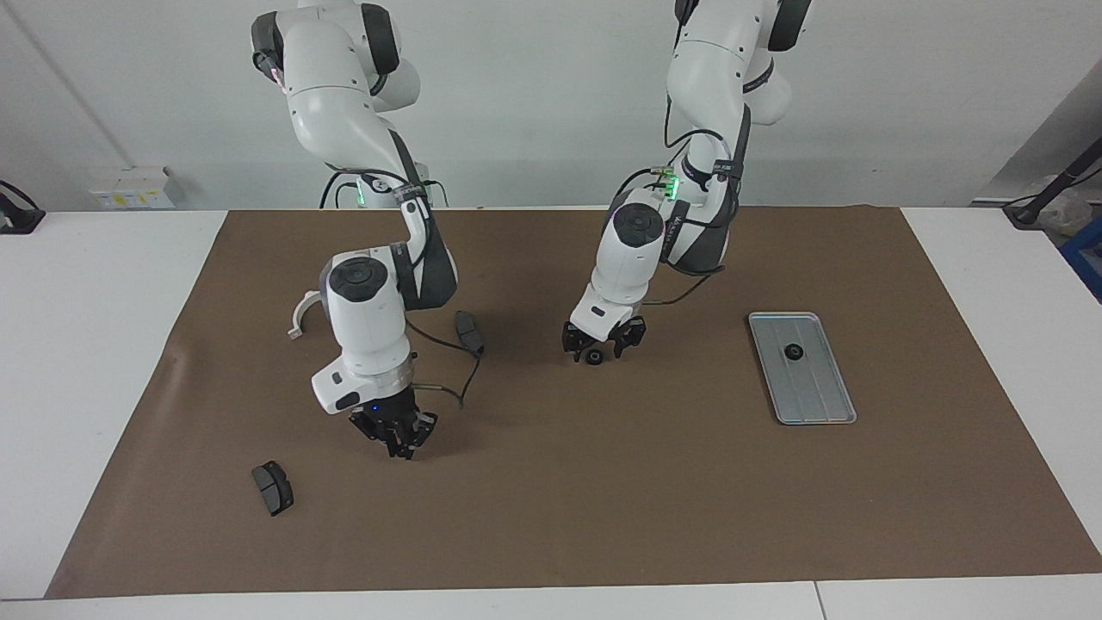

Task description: Place bearing gear from tray to pile

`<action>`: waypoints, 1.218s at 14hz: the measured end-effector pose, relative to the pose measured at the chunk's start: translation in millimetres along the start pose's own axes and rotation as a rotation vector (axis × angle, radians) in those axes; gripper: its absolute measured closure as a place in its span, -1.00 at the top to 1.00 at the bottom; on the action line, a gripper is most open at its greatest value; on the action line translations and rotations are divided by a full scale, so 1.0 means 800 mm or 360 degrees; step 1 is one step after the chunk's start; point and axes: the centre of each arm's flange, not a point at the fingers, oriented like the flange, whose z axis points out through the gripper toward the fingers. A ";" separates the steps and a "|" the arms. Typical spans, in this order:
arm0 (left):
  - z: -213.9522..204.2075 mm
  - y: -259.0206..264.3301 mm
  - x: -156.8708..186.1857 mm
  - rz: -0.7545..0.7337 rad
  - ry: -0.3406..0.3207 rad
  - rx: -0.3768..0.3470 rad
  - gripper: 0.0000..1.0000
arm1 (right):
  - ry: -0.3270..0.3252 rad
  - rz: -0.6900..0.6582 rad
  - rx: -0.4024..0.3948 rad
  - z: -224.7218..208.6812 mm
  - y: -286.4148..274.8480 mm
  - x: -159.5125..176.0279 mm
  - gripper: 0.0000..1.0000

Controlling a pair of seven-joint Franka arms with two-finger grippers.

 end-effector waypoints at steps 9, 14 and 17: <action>-0.093 -0.329 0.138 0.0043 -0.0055 0.0071 0.52 | -0.0015 0.0003 0.0045 -0.006 -0.011 -0.006 0.89; -0.071 -0.429 0.130 0.0170 -0.0073 0.0073 0.54 | -0.0064 0.0013 0.0139 -0.040 -0.124 -0.054 1.00; -0.039 -0.445 0.102 0.0203 -0.0027 0.0081 0.55 | -0.0101 0.0039 0.0166 -0.068 -0.214 -0.106 1.00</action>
